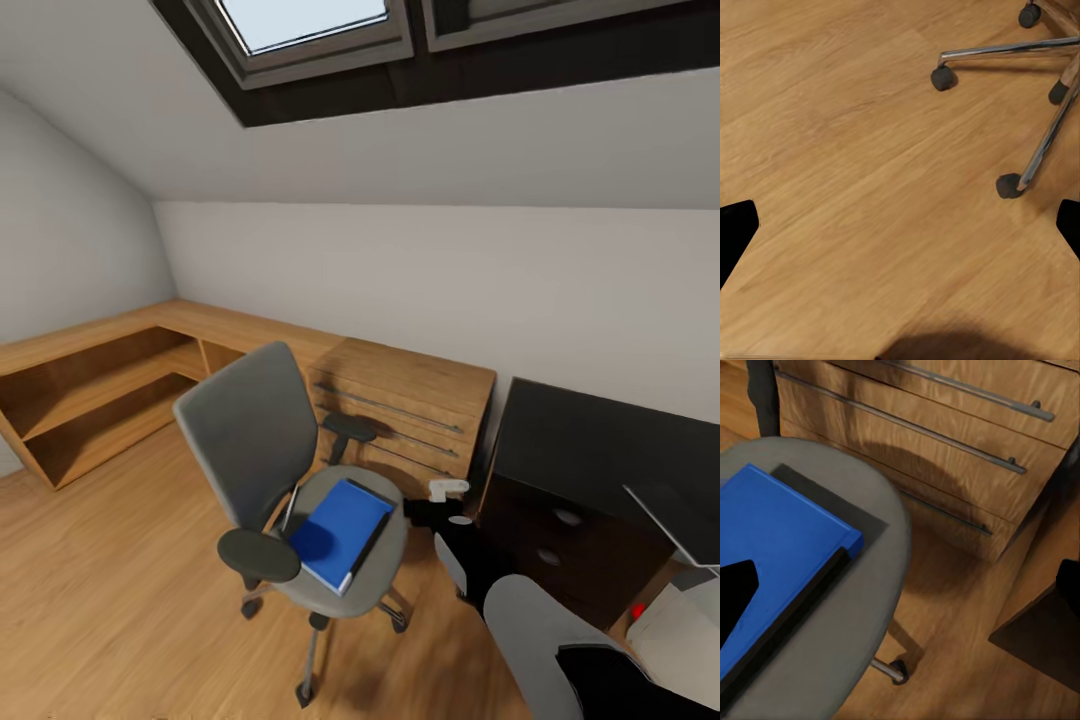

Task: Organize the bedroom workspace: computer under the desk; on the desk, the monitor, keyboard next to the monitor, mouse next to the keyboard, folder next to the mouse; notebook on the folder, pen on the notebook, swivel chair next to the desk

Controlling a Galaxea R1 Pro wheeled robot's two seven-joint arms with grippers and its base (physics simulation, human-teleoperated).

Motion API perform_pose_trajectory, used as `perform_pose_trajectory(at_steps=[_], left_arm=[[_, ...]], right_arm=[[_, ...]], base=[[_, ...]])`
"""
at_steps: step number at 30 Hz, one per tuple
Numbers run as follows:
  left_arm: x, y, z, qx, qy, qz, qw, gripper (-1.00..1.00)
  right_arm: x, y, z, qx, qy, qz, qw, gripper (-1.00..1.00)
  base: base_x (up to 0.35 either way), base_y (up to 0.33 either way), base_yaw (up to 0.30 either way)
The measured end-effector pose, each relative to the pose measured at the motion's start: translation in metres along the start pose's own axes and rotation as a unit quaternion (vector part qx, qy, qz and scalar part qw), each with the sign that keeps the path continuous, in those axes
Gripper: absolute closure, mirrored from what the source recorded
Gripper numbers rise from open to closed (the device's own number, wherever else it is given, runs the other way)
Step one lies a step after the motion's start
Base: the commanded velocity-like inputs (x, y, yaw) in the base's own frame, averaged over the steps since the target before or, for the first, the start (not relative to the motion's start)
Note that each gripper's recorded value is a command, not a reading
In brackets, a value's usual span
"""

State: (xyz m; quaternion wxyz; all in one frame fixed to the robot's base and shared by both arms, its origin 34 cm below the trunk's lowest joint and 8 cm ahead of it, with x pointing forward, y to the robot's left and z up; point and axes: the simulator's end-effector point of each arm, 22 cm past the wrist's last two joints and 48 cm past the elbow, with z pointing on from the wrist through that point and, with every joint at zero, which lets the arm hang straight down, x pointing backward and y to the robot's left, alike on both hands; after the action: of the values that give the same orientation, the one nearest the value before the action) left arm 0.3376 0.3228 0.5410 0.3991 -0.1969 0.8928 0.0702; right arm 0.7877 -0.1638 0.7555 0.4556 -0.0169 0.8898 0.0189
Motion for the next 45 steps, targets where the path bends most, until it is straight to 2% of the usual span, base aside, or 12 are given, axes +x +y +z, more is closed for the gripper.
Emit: perform_pose_trajectory(at_steps=[9,18,23,45], left_arm=[[0.0011,0.0010,-0.0002,-0.001,0.002,0.001,1.0000,-1.00],[0.0013,0.0021,-0.0002,-0.002,0.002,0.001,1.0000,-1.00],[0.0011,0.0027,-0.0003,-0.002,0.002,0.001,1.0000,-1.00],[0.0009,0.0028,-0.0001,-0.002,0.001,0.002,1.0000,-1.00]], right_arm=[[0.0021,-0.0009,0.0012,0.002,0.001,0.000,1.0000,-1.00],[0.0032,-0.0021,0.0017,0.003,0.002,0.001,1.0000,-1.00],[0.0030,-0.0023,0.0013,0.003,0.002,0.001,1.0000,-1.00],[0.0057,-0.0002,0.0016,0.001,0.006,0.001,1.0000,-1.00]], base=[[0.000,0.000,0.249],[0.016,0.101,0.053],[0.204,0.242,0.003],[0.217,0.023,0.016]])
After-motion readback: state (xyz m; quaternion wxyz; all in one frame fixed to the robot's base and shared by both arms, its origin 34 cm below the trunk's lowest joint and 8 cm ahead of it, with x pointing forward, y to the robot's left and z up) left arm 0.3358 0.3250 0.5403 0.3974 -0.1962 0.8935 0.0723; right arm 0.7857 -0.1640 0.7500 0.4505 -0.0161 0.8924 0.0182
